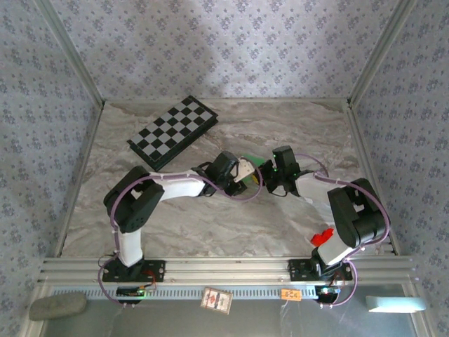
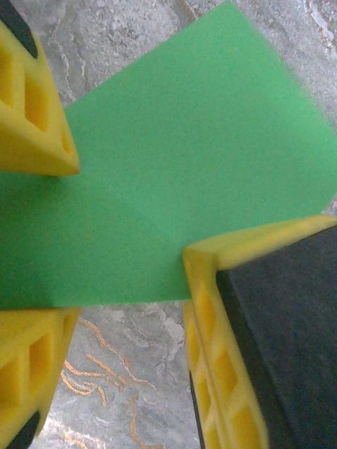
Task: Fold a paper plane with a square sheet of paper (pick it up from the middle)
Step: Fold the wing for the fifth time at the center of the table.
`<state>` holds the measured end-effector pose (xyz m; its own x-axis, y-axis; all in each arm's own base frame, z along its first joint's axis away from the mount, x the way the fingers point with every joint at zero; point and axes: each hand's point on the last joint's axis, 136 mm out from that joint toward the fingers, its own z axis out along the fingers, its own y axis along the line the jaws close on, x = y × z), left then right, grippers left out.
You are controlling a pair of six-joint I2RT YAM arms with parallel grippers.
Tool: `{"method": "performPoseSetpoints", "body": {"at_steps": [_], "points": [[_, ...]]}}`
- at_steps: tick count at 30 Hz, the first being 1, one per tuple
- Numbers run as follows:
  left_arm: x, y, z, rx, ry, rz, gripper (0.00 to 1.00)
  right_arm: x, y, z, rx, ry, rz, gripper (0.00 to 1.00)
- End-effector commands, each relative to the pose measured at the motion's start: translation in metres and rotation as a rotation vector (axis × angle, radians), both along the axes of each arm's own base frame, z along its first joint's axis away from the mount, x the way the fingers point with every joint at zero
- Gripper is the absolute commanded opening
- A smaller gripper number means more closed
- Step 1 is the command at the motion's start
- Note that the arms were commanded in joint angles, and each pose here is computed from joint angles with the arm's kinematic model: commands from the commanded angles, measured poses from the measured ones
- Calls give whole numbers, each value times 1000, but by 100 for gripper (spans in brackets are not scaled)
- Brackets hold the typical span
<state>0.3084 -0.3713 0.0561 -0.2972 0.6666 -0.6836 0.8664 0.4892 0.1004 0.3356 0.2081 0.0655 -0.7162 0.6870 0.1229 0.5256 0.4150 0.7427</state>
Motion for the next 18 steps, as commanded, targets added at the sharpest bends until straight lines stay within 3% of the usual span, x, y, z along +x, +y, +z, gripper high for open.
{"method": "performPoseSetpoints", "body": {"at_steps": [1,7,14,18], "points": [[-3,-9,1,-20,0,-37,42,1,4,4,27,28,4,8],[-6,-5,-4,-15,8,-35,33,-1,-1,-4,3,56,-2,17],[-13,-1,-13,-15,29,-44,27,3,-10,-9,-45,73,17,43],[-17,0,-16,-18,38,-51,27,7,-10,-11,-45,87,43,47]]}}
